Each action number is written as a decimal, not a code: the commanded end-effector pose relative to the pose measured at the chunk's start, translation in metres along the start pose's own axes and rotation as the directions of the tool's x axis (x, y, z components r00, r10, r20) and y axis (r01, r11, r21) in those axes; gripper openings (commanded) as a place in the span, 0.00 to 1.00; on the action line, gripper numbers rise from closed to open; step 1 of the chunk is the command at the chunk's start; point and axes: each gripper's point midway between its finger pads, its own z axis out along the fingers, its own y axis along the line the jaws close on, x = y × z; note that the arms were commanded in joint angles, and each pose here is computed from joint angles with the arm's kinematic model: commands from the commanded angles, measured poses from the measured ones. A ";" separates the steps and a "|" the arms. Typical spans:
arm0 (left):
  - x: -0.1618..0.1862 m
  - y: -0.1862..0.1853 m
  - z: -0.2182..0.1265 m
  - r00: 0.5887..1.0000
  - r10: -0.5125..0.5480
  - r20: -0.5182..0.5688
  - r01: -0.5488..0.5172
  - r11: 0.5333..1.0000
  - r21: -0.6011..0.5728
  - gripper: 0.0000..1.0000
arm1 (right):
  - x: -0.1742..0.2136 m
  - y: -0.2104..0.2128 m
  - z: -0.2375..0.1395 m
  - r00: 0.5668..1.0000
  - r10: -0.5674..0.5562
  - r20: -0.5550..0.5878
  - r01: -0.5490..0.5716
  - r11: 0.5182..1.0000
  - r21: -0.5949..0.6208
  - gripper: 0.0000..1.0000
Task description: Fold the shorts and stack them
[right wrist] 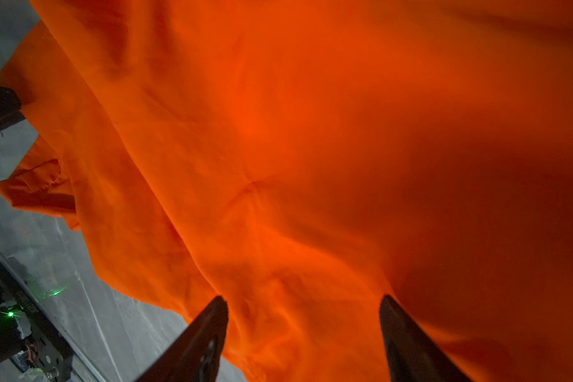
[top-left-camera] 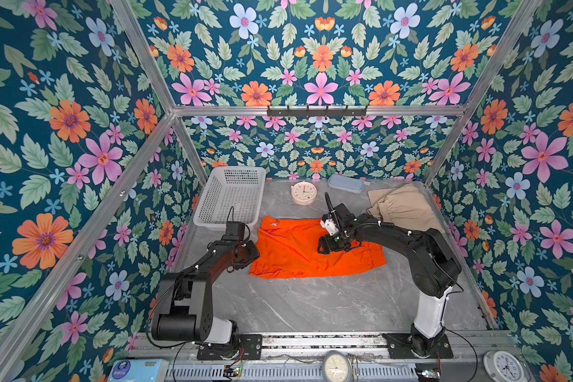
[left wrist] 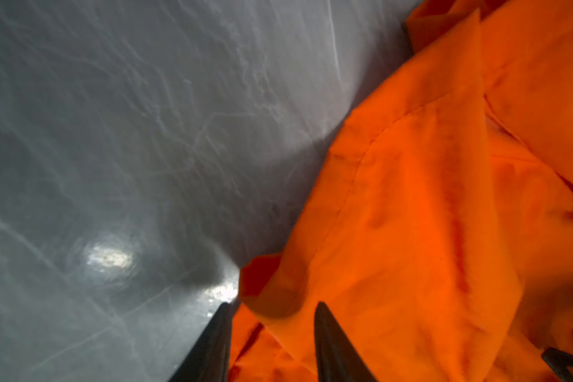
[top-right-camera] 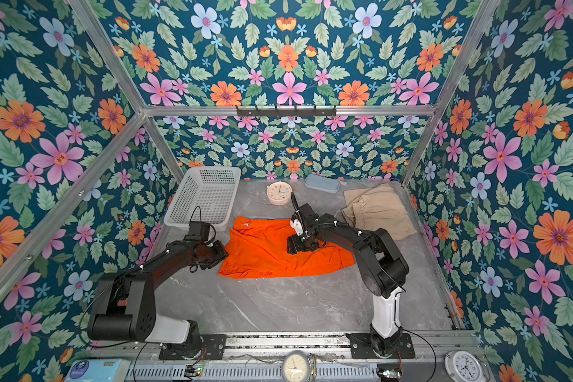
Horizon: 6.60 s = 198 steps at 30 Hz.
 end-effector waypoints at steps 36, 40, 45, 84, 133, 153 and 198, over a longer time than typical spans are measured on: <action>0.033 0.028 -0.036 1.000 0.003 -0.018 -0.004 0.998 -0.068 0.43 | -0.009 -0.015 -0.024 0.966 0.257 0.024 -0.255 0.965 -0.066 0.74; 0.014 0.007 -0.071 0.996 -0.004 0.084 0.003 1.000 0.008 0.49 | -0.023 -0.001 -0.062 0.969 0.229 0.093 -0.219 0.970 -0.101 0.73; 0.000 -0.033 -0.079 0.994 0.023 0.111 -0.038 0.990 0.133 0.41 | -0.011 -0.011 -0.070 0.951 0.298 0.078 -0.286 0.948 -0.137 0.73; -0.016 -0.133 -0.101 0.822 0.448 0.352 -0.521 0.841 0.147 0.55 | 0.041 -0.054 -0.146 0.829 0.532 0.172 -0.488 0.839 -0.240 0.72; 0.302 -0.347 0.013 -0.129 0.802 0.584 -0.828 -0.411 0.381 0.09 | 0.109 -0.158 -0.099 0.432 0.892 -0.132 -0.810 0.319 -0.492 0.81; 0.314 -0.359 -0.018 -0.096 0.732 0.674 -0.849 -0.414 0.329 0.42 | 0.089 -0.139 -0.092 0.494 0.862 -0.115 -0.780 0.381 -0.497 0.36; 0.065 -0.258 0.023 0.816 0.500 0.292 -0.578 0.703 0.413 0.46 | -0.029 -0.058 -0.219 0.902 0.337 0.271 -0.377 0.920 0.109 0.19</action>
